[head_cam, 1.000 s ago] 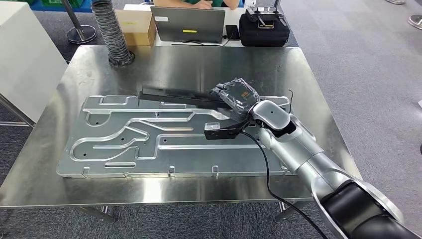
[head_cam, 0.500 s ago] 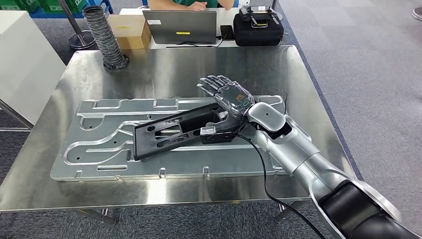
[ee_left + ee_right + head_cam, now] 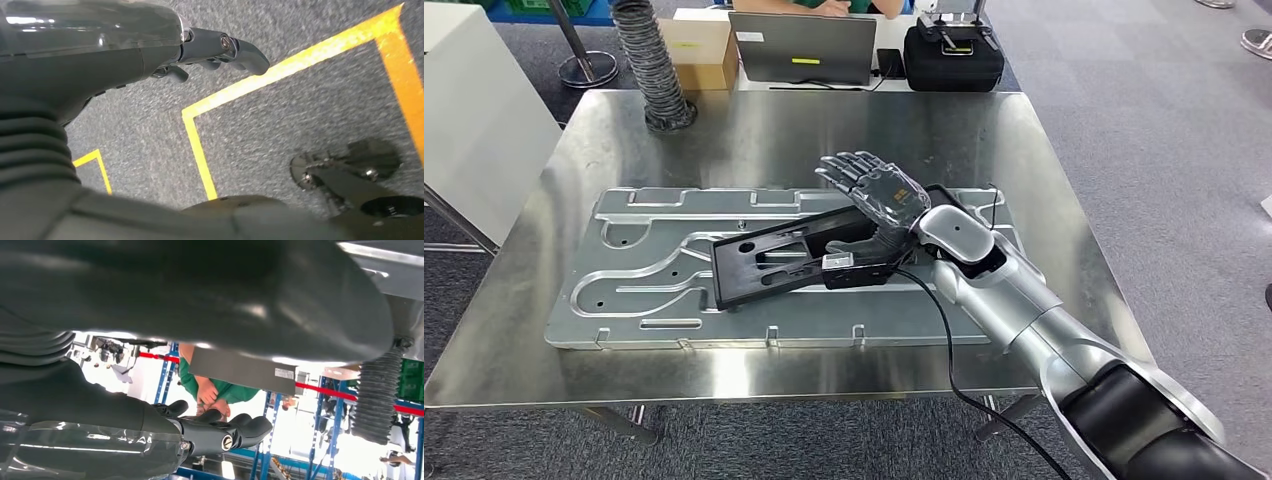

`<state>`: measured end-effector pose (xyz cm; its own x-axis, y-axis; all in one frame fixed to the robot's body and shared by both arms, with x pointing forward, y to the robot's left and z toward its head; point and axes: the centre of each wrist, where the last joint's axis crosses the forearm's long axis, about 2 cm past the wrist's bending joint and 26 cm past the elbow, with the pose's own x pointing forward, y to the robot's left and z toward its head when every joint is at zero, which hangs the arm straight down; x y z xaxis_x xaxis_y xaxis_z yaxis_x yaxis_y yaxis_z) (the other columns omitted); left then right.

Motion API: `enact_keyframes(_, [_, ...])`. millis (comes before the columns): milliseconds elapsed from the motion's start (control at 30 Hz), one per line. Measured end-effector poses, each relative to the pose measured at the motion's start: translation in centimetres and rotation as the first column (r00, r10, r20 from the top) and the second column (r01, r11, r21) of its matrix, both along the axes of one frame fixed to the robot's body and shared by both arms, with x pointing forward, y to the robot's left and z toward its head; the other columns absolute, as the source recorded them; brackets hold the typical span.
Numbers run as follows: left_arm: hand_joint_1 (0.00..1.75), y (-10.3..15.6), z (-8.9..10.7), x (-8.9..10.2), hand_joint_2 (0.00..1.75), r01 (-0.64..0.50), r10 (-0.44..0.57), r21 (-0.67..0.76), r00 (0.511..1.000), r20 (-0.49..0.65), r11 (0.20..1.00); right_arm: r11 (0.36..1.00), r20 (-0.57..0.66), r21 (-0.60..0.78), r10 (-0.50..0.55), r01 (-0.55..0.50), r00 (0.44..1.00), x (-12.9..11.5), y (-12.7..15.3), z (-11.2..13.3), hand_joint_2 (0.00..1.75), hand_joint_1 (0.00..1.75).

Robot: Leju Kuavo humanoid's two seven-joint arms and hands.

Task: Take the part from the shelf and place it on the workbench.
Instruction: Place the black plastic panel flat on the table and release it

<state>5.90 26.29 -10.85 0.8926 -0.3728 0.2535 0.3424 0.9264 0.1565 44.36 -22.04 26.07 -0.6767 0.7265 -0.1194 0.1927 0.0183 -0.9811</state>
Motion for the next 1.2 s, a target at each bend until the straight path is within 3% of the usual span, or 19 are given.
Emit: enact_keyframes(1200, [0.0,-0.07,0.01,0.11,0.0,0.008,-0.009,-0.027,1.0,-0.01,1.0,1.0,-0.017,-0.006,-0.002,0.002,1.0,0.4,-0.4,-0.28,0.0,0.0])
